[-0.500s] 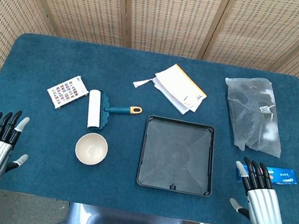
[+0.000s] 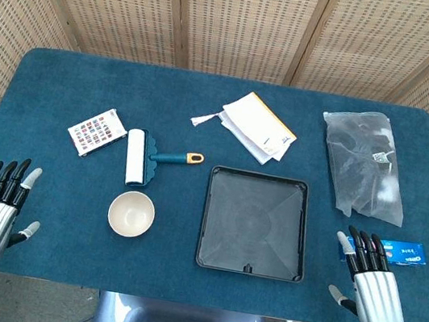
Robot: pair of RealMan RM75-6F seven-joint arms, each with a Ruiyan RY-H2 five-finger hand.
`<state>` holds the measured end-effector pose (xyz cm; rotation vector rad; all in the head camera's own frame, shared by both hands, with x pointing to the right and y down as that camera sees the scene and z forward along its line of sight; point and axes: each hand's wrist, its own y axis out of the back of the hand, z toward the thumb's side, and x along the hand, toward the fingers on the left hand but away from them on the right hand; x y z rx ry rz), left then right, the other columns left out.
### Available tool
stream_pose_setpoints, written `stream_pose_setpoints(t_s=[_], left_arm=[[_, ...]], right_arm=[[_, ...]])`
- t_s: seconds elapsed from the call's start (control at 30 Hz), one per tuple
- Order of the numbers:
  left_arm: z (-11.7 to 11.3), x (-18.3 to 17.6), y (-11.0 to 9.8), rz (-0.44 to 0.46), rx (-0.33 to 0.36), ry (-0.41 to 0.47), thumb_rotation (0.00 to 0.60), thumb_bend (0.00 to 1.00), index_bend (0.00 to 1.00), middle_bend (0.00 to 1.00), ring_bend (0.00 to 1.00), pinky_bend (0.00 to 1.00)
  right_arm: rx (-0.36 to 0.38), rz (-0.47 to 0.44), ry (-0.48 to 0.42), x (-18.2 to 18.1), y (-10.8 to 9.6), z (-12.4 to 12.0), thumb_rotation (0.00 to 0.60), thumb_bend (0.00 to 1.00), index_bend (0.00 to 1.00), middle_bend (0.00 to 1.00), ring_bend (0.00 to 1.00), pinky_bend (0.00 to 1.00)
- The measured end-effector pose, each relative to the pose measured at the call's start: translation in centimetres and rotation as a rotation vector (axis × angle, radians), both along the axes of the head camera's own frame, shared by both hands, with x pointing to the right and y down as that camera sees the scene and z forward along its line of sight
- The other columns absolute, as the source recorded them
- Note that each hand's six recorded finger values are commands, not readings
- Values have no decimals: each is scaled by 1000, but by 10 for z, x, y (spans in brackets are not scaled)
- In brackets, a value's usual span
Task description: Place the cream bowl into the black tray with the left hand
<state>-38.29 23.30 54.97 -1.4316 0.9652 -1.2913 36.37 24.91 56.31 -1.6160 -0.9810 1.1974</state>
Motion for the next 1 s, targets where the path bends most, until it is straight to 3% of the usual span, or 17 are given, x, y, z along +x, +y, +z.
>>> stream_pose_setpoints(t_s=[0.3, 0.5, 0.67, 1.0], left_arm=[[2, 1, -1, 5, -11, 1, 600, 25, 1, 0, 0, 0], [3, 5, 1, 21, -27, 22, 600, 28, 193, 0, 0, 0], [13, 11, 5, 75, -97, 28, 600, 52, 341, 0, 0, 0], [45, 27, 14, 219, -223, -8, 600, 116, 372, 0, 0, 0]], right_arm=[[-3, 6, 5, 2, -1, 1, 600, 157, 13, 0, 0, 0], [-2, 11, 3, 3, -1, 0, 600, 156, 13, 0, 0, 0], [0, 13, 2, 3, -1, 0, 600, 157, 13, 0, 0, 0], [0, 15, -1, 3, -1, 0, 600, 156, 14, 0, 0, 0]])
